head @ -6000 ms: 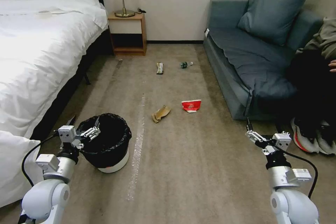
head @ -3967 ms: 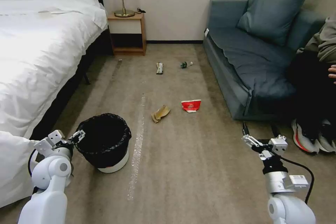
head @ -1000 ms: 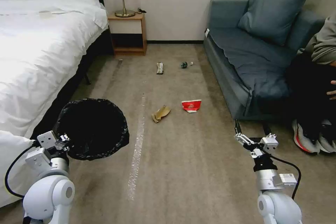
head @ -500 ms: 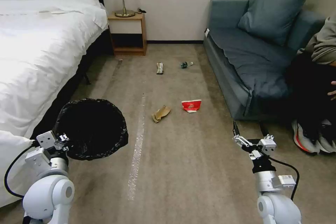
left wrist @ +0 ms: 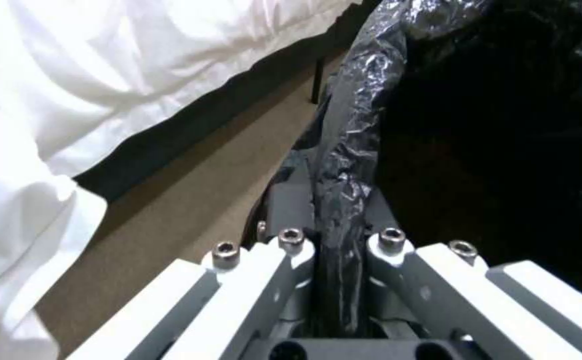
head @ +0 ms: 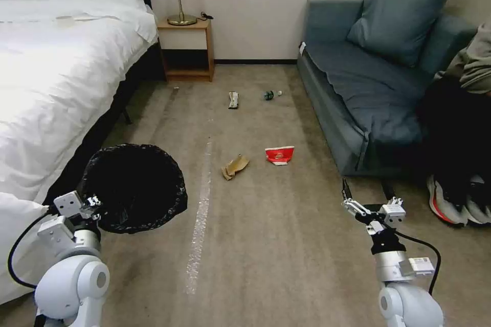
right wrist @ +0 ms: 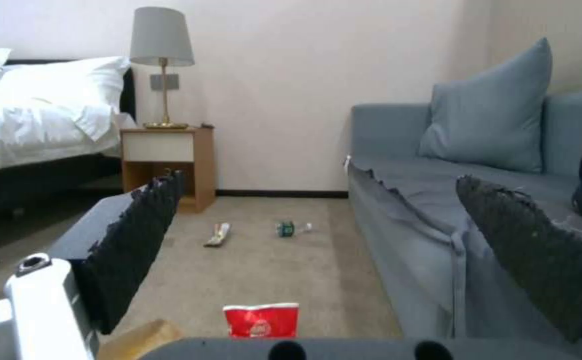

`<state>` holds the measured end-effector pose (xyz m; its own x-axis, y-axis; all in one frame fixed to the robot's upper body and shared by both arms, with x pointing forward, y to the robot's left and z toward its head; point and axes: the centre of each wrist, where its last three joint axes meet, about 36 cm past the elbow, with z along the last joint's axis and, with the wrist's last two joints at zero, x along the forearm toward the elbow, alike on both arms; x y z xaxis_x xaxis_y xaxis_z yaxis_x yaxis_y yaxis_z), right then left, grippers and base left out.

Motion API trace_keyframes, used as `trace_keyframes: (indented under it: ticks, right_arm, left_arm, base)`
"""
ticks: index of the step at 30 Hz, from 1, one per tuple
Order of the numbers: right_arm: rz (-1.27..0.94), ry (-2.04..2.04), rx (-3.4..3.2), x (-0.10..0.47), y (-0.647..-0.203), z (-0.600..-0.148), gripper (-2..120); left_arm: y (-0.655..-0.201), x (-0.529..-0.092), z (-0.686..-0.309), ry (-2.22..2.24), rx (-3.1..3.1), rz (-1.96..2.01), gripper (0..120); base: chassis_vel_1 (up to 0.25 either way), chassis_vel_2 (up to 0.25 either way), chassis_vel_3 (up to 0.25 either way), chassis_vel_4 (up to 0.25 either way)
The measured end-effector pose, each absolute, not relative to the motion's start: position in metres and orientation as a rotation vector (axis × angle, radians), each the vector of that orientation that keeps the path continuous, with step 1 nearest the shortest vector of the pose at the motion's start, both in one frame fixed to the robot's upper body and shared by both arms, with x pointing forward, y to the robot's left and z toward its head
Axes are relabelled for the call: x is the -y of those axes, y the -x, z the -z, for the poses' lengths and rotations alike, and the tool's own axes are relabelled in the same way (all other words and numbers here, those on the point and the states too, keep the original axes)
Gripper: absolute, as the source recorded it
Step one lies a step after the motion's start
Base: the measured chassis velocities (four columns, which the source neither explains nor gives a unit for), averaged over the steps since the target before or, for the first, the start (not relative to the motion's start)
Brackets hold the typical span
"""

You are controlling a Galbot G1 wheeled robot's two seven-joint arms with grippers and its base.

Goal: Pick up the trash bin, then pick up the garbage on the floor and place it into the trash bin.

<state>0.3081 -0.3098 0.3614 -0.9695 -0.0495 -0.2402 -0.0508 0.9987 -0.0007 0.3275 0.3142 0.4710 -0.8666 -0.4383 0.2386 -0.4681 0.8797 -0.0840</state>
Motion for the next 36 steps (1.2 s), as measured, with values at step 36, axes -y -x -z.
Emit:
trace_keyframes:
  ticks: [36]
  right_arm:
    - [-0.009,0.074,-2.881,0.3122,-0.3072,-0.3613,100]
  left_arm:
    - [-0.325,-0.3131,-0.4735,-0.699,2.858,-0.19,3]
  base:
    - [-0.057,0.06,0.057,-0.061]
